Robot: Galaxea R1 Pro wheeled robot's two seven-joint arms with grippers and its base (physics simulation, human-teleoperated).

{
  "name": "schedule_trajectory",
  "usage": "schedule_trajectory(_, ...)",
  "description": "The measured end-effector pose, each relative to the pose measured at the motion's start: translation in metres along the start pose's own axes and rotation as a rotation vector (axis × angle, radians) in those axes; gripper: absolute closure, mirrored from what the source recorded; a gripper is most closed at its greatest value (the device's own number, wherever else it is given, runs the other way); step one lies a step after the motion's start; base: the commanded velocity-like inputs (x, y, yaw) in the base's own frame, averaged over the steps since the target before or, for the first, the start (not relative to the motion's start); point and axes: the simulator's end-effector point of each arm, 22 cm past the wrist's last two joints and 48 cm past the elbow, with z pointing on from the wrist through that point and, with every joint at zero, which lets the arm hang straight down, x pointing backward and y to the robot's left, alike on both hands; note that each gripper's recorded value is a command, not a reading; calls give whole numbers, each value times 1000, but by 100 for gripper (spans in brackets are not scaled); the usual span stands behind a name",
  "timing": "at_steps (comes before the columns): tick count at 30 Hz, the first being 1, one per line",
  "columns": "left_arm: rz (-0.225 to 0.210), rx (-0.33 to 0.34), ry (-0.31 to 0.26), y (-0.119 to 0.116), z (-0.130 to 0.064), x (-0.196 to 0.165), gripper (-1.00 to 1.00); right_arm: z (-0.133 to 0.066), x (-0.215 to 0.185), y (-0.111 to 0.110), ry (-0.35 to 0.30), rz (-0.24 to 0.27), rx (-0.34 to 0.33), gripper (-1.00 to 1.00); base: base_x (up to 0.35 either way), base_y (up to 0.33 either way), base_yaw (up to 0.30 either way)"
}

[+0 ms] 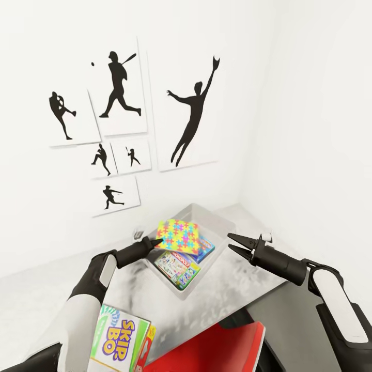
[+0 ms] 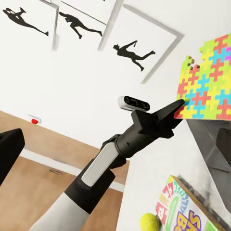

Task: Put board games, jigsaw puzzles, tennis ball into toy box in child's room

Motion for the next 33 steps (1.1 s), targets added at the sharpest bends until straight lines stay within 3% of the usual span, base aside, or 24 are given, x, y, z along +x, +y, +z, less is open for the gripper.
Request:
schedule_trajectory(7, -23, -12, -19, 9, -2, -2, 100, 1, 1, -4, 1, 7, 5, -100, 0, 0, 0)
schedule_trajectory(12, -29, -57, -17, 21, -1, 0, 100, 1, 1, -8, 2, 12, 8, -100, 0, 0, 0)
schedule_trajectory(33, -55, -132, 4, 48, 3, 11, 100, 3, 4, -22, 8, 34, 23, -100, 0, 0, 0)
